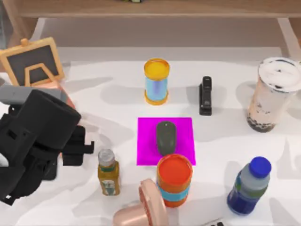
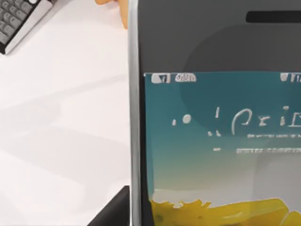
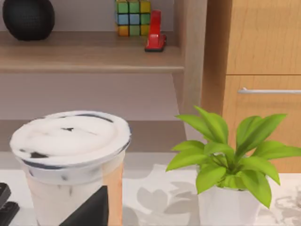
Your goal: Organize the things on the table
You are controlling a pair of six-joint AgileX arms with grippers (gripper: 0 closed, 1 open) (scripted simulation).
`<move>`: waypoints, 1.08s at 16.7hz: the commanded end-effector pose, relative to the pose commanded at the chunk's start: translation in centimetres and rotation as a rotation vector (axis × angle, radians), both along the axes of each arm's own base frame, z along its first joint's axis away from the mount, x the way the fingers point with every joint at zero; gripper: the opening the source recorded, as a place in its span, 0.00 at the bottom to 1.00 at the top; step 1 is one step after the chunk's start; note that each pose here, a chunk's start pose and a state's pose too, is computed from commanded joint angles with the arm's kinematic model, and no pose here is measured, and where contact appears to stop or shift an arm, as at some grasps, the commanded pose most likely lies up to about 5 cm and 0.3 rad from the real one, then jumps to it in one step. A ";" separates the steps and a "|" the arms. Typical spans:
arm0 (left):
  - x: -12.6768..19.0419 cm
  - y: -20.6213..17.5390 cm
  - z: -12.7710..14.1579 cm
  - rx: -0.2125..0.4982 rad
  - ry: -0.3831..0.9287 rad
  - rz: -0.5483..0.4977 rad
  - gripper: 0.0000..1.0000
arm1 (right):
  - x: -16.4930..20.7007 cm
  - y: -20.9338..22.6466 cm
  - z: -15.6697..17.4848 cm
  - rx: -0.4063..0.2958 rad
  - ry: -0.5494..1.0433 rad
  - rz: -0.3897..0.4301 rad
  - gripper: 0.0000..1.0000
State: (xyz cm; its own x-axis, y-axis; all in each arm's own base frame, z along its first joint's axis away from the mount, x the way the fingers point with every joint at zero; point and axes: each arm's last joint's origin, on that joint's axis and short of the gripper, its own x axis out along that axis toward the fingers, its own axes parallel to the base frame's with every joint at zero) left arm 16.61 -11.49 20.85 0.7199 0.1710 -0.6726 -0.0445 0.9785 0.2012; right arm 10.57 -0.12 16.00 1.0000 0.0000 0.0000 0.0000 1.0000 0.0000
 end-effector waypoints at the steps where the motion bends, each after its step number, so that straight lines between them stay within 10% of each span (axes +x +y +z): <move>1: 0.2 -0.4 0.3 -0.014 -0.072 0.026 0.00 | 0.0 0.0 0.0 0.000 0.000 0.000 1.00; 8: 1.3 -1.8 1.2 -0.154 -0.346 0.183 0.00 | 0.0 0.0 0.0 0.000 0.000 0.000 1.00; 18: 0.5 -2.5 3.4 -0.271 -0.441 0.140 0.00 | 0.0 0.0 0.0 0.000 0.000 0.000 1.00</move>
